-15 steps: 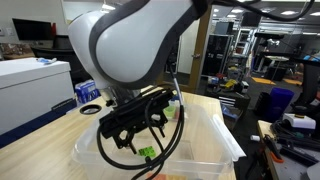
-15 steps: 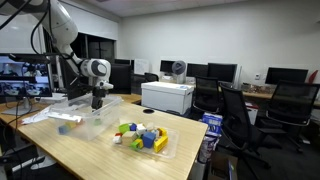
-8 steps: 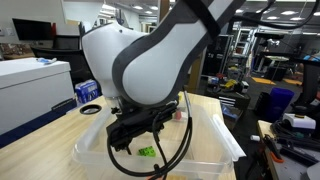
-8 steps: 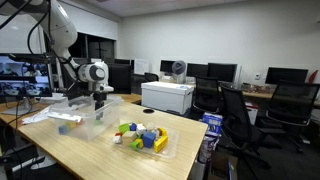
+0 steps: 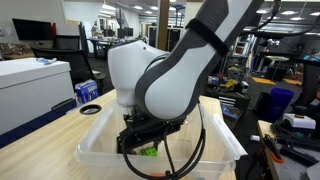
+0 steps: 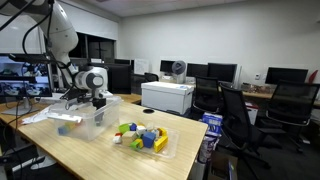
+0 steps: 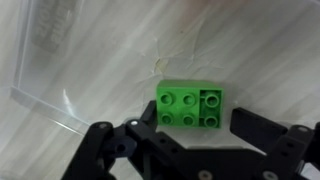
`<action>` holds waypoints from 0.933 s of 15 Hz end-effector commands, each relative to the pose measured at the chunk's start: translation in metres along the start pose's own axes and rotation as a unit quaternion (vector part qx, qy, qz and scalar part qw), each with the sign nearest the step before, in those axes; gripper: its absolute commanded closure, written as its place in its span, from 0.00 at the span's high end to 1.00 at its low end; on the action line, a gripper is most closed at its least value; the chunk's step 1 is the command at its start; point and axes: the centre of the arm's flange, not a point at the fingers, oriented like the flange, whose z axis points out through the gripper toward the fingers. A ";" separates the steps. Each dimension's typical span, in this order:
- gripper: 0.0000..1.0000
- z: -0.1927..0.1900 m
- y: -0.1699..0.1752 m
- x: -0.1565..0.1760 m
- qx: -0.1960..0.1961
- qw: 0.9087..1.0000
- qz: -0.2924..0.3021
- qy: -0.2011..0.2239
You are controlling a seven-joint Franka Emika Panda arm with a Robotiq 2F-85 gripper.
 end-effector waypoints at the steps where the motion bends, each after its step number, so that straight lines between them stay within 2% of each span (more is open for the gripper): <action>1: 0.45 0.015 0.022 -0.004 0.023 0.999 0.001 -0.028; 5: 0.17 -0.004 0.030 0.000 0.004 0.999 0.032 -0.036; 6: 0.07 -0.018 0.030 0.000 -0.011 0.999 0.036 -0.033; 8: 0.00 -0.033 0.032 0.001 -0.034 0.998 0.042 -0.043; 12: 0.01 -0.066 0.044 0.004 -0.103 0.988 0.106 -0.040; 13: 0.26 -0.071 0.045 0.003 -0.114 0.986 0.115 -0.042; 14: 0.27 -0.075 0.046 0.001 -0.115 0.985 0.120 -0.043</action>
